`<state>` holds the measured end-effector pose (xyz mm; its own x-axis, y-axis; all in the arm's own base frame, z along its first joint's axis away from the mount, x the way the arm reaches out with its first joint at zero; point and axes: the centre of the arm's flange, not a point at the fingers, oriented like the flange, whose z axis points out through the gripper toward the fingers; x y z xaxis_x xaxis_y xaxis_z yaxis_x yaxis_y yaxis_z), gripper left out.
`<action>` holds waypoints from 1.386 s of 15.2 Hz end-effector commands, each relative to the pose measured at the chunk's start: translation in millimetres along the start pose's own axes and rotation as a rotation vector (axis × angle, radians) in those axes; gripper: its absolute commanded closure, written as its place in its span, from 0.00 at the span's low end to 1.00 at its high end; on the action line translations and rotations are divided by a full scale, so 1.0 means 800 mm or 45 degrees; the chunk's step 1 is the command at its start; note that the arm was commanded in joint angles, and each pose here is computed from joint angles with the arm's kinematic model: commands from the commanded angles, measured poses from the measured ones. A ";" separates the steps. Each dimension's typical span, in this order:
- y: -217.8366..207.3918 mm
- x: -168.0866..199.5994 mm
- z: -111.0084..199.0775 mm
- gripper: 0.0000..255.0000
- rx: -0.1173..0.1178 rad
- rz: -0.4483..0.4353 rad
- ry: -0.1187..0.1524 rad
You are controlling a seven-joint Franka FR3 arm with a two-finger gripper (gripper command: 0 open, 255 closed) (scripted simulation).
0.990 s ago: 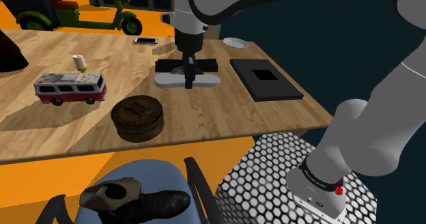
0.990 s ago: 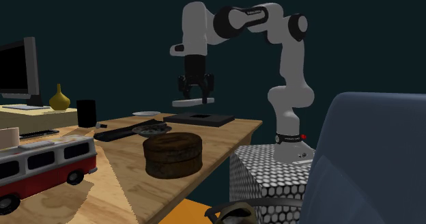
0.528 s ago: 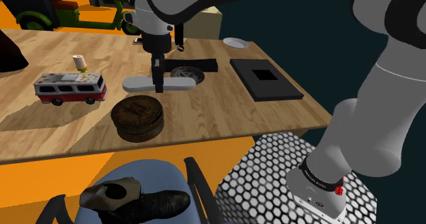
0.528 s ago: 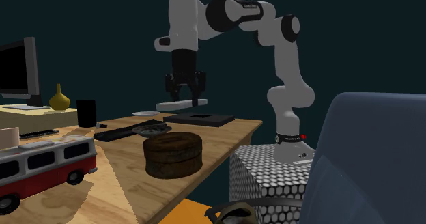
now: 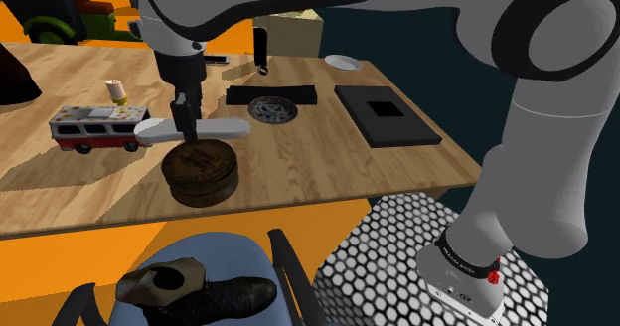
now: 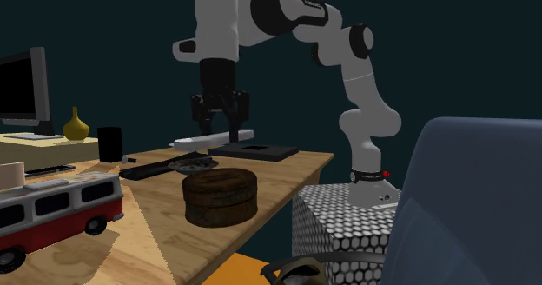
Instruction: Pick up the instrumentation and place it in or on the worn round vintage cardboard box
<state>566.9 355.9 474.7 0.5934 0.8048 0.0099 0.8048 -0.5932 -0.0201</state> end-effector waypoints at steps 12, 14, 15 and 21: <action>0.002 0.001 0.079 1.00 -0.001 0.001 0.001; 0.002 0.001 0.079 1.00 -0.001 0.001 0.001; 0.002 0.001 0.079 1.00 -0.001 0.001 0.001; 0.002 0.001 0.079 0.00 -0.001 0.001 0.001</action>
<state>568.2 357.0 411.0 0.5938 0.8045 0.0105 0.8046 -0.5935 -0.0197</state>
